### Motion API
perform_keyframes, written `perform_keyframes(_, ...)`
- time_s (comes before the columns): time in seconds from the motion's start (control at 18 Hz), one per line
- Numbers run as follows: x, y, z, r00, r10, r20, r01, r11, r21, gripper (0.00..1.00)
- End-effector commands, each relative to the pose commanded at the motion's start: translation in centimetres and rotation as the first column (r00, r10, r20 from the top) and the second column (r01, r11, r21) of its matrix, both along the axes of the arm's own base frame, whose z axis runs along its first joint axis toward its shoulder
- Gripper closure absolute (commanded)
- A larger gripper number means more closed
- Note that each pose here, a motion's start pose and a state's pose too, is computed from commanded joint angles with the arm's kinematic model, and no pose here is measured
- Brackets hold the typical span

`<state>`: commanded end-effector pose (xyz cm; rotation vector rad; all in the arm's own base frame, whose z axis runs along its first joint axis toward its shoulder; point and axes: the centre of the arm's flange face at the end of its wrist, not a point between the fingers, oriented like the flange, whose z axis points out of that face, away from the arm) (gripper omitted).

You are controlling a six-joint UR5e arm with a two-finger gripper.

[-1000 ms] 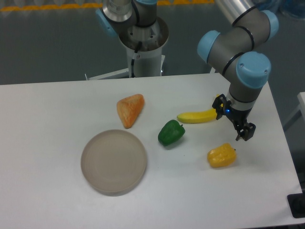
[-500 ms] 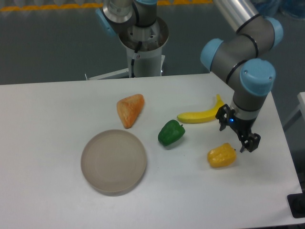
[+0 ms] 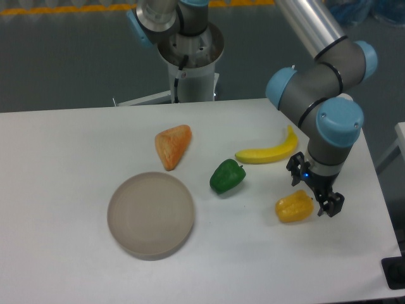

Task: Pick up the yellow pepper from the table
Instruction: 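Lower the open gripper down over the yellow pepper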

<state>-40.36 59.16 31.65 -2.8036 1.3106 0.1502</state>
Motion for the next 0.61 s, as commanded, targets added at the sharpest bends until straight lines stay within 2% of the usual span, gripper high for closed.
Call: perform_keyframes(0.61,1.2,0.1,-3.8,0.999,-0.029,0.044,0.032,0.998,-0.051,0.0)
